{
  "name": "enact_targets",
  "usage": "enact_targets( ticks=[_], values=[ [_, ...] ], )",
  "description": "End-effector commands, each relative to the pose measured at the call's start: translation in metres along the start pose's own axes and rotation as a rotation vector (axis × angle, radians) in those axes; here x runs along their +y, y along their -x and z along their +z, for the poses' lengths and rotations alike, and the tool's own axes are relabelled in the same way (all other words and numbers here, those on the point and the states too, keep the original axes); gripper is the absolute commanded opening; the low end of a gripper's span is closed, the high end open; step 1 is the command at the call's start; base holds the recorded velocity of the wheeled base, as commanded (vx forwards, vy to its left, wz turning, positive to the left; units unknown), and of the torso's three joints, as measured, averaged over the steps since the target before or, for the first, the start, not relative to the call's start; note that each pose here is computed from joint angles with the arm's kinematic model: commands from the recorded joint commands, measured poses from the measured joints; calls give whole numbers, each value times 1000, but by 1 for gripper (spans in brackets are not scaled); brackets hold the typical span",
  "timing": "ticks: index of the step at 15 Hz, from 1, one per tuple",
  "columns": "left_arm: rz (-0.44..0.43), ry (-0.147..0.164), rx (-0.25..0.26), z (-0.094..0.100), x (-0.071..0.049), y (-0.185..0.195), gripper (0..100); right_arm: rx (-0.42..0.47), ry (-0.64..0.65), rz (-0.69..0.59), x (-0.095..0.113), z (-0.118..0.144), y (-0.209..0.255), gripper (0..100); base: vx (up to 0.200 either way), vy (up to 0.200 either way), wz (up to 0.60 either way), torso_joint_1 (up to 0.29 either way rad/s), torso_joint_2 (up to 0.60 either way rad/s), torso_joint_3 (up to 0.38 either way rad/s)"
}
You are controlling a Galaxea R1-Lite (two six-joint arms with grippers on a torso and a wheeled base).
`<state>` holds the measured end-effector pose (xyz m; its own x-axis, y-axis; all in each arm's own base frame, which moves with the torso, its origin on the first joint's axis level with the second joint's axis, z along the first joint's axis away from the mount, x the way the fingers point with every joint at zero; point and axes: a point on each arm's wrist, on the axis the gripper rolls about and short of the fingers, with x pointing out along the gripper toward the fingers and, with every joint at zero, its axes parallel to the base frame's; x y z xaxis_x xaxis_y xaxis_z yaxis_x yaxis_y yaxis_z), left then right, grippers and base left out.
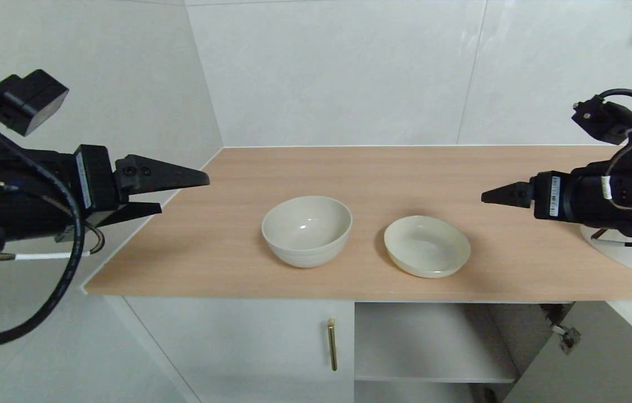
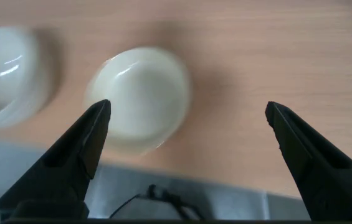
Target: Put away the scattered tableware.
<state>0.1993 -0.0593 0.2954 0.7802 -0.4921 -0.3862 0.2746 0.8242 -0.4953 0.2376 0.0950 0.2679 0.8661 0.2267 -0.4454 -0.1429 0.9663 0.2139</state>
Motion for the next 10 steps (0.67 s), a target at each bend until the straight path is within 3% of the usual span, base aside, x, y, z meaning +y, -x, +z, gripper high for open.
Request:
enact_targets(
  ticks=[1, 4, 7, 10],
  values=[
    [110, 7, 31, 7, 2, -33, 100, 41, 0, -36, 5, -4, -24, 100, 0, 0, 0, 0, 0, 0],
    [187, 20, 49, -1, -1, -81, 100, 52, -10, -79, 12, -11, -33, 100, 0, 0, 0, 0, 0, 0],
    [285, -24, 88, -23, -5, -131, 100, 62, 4, -106, 18, -16, -40, 100, 0, 0, 0, 0, 0, 0],
    [294, -28, 105, -30, -2, -147, 100, 52, 2, -102, 19, -16, -40, 100, 0, 0, 0, 0, 0, 0]
  ],
)
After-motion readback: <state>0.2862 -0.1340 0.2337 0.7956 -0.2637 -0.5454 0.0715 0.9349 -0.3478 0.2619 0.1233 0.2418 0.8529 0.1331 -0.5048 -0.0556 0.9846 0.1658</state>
